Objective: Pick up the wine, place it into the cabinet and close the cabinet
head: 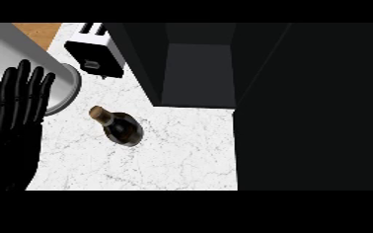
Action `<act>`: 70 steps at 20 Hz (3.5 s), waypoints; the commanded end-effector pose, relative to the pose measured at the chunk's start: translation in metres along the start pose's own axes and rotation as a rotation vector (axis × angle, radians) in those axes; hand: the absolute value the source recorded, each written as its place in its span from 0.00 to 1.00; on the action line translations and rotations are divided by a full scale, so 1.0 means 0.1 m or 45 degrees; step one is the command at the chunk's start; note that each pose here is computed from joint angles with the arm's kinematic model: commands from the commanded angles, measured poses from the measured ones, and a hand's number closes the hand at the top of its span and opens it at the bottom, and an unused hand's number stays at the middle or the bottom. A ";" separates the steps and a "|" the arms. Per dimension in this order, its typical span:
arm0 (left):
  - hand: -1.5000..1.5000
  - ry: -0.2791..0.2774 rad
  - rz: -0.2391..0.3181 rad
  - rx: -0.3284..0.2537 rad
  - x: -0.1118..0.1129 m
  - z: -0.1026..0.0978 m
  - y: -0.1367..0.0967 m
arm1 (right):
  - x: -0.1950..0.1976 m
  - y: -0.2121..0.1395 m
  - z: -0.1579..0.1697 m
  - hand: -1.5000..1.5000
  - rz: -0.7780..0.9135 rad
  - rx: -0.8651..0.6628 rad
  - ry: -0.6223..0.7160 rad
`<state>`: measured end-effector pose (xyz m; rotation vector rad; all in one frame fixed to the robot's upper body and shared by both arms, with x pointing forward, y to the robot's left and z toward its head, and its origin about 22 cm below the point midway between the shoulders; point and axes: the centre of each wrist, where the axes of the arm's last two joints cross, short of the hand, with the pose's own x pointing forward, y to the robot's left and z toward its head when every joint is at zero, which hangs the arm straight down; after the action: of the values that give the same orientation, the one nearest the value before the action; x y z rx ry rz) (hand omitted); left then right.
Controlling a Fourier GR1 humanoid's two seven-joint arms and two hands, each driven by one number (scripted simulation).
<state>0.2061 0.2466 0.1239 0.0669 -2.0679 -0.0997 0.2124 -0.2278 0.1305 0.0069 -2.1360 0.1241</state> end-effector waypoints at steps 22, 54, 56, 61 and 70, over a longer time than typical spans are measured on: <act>0.00 0.249 0.601 -0.344 -0.10 -0.60 -0.42 | 0.58 -0.30 0.29 0.00 -0.212 0.289 0.237; 0.00 0.324 0.435 -0.165 -0.42 -0.35 0.08 | 0.56 -0.15 0.29 0.00 -0.192 0.279 0.244; 0.00 0.346 0.408 -0.190 -0.40 -0.15 0.21 | 0.62 -0.16 0.50 0.00 -0.174 0.268 0.260; 0.00 0.397 0.394 -0.171 -0.56 -0.09 0.41 | 0.56 -0.29 0.15 0.00 -0.194 0.265 0.237; 0.00 0.441 0.382 -0.132 -1.01 0.24 0.43 | 0.63 -0.25 0.26 0.00 -0.200 0.293 0.265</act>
<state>0.2442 0.2943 0.0461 -0.2749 -1.7154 -0.0316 0.1614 -0.2514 0.1631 0.2827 -1.8945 0.2608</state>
